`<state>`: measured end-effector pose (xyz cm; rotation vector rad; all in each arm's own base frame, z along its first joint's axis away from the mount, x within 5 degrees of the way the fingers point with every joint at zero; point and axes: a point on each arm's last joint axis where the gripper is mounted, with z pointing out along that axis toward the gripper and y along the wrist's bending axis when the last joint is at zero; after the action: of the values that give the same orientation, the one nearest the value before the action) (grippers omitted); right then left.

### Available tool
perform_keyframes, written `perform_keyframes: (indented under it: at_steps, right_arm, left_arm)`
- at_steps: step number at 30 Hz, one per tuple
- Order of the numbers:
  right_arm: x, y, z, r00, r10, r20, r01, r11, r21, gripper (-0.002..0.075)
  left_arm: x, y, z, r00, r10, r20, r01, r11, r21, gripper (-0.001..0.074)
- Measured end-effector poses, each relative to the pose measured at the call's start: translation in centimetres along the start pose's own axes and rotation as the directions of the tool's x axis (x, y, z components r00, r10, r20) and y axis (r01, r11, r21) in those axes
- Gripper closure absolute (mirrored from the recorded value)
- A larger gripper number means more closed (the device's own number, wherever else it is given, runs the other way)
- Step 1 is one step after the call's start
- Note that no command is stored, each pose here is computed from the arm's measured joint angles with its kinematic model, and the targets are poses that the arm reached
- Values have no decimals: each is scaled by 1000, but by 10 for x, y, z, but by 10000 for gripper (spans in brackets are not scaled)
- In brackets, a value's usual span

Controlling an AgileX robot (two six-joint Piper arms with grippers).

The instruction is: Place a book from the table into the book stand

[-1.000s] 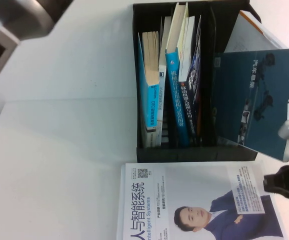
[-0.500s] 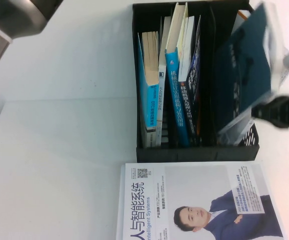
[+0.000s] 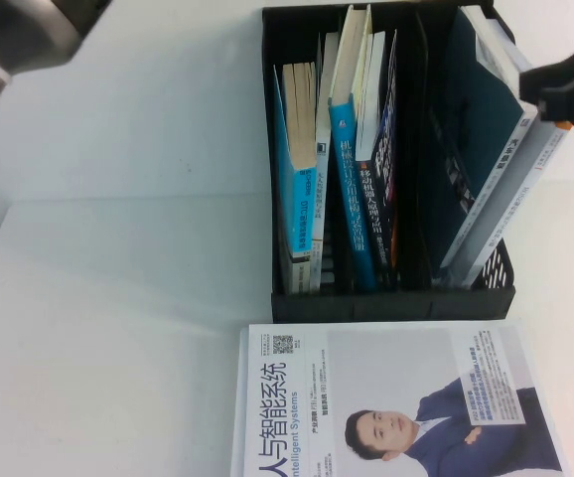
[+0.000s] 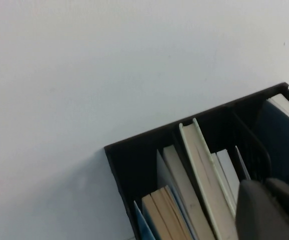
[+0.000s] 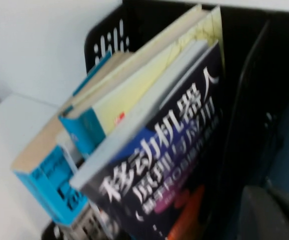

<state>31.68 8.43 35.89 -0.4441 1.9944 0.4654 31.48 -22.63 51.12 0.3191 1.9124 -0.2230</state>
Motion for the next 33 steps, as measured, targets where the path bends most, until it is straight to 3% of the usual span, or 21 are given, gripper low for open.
perform_keyframes:
  at_steps: [6,13,18,26,33]
  right_arm:
    - [-10,0,-47,1000,-10,6,9,996,88,731]
    - [-14,15,-121,992,36,122,-56,986,159,731]
    - [32,24,-141,988,74,138,-102,974,204,731]
    - [112,45,-163,988,97,120,-121,970,211,731]
    - [151,58,-177,987,80,141,-108,973,203,731]
  left_arm:
    - [-5,3,-20,999,39,-10,-38,998,45,737]
    - [0,-14,-41,990,130,-64,-105,950,296,737]
    - [12,-26,-47,981,172,-90,-114,884,453,737]
    - [50,-18,-62,964,226,-139,-135,870,474,737]
    - [115,-5,-77,971,171,-167,-70,872,484,737]
